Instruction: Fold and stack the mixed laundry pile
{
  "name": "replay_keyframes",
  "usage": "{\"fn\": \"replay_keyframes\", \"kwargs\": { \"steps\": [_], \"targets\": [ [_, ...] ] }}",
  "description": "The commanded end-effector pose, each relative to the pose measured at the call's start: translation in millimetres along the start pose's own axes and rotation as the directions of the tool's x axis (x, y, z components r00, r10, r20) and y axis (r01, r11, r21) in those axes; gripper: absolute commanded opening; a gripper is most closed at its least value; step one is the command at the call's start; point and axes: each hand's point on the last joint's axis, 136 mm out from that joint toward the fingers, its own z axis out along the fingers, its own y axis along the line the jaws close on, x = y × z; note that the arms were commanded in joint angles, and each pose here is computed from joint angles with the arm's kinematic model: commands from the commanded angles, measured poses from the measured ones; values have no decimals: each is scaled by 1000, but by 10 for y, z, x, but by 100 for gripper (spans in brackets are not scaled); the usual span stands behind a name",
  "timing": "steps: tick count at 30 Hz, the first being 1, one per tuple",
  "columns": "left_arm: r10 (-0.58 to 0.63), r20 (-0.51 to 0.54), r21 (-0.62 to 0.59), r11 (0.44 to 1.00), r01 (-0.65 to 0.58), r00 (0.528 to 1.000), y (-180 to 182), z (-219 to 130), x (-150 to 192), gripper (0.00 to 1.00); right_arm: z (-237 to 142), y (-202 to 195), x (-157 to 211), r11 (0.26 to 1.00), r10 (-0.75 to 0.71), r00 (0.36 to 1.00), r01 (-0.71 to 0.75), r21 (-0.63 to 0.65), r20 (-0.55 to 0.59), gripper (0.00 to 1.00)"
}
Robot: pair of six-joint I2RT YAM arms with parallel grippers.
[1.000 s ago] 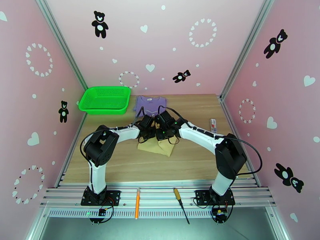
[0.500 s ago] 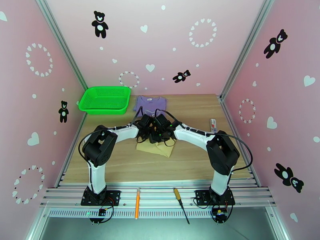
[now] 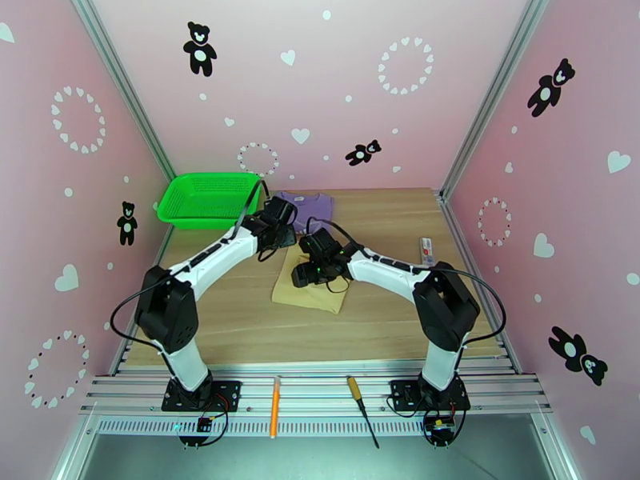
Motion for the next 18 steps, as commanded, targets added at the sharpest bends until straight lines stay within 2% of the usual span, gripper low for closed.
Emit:
{"fn": "replay_keyframes", "kwargs": {
  "steps": [1, 3, 7, 13, 16, 18],
  "targets": [
    [11, 6, -72, 997, -11, 1000, 257, -264, 58, 53, 70, 58, 73, 999, 3, 1000, -3, -36, -19, 51],
    [-3, -6, -70, 998, 2, 1000, 332, -353, 147, 52, 207, 25, 123, 999, 18, 999, -20, -35, -43, 36],
    [-32, -23, -55, 998, 30, 999, 444, -479, 345, 53, 507, 63, 234, 998, 13, 995, -19, -52, -103, 25],
    [-57, -57, -64, 997, 53, 997, 574, -552, 673, 52, 836, 219, 416, 997, -12, 984, 0, -71, -177, 21],
    [-72, -79, -64, 996, 67, 994, 596, -557, 838, 52, 791, 193, 414, 999, -17, 985, 9, -52, -173, 21],
    [-74, -94, -60, 996, 69, 993, 582, -561, 942, 52, 654, 194, 336, 999, -42, 988, 37, -30, -151, 26]
  ]
}}
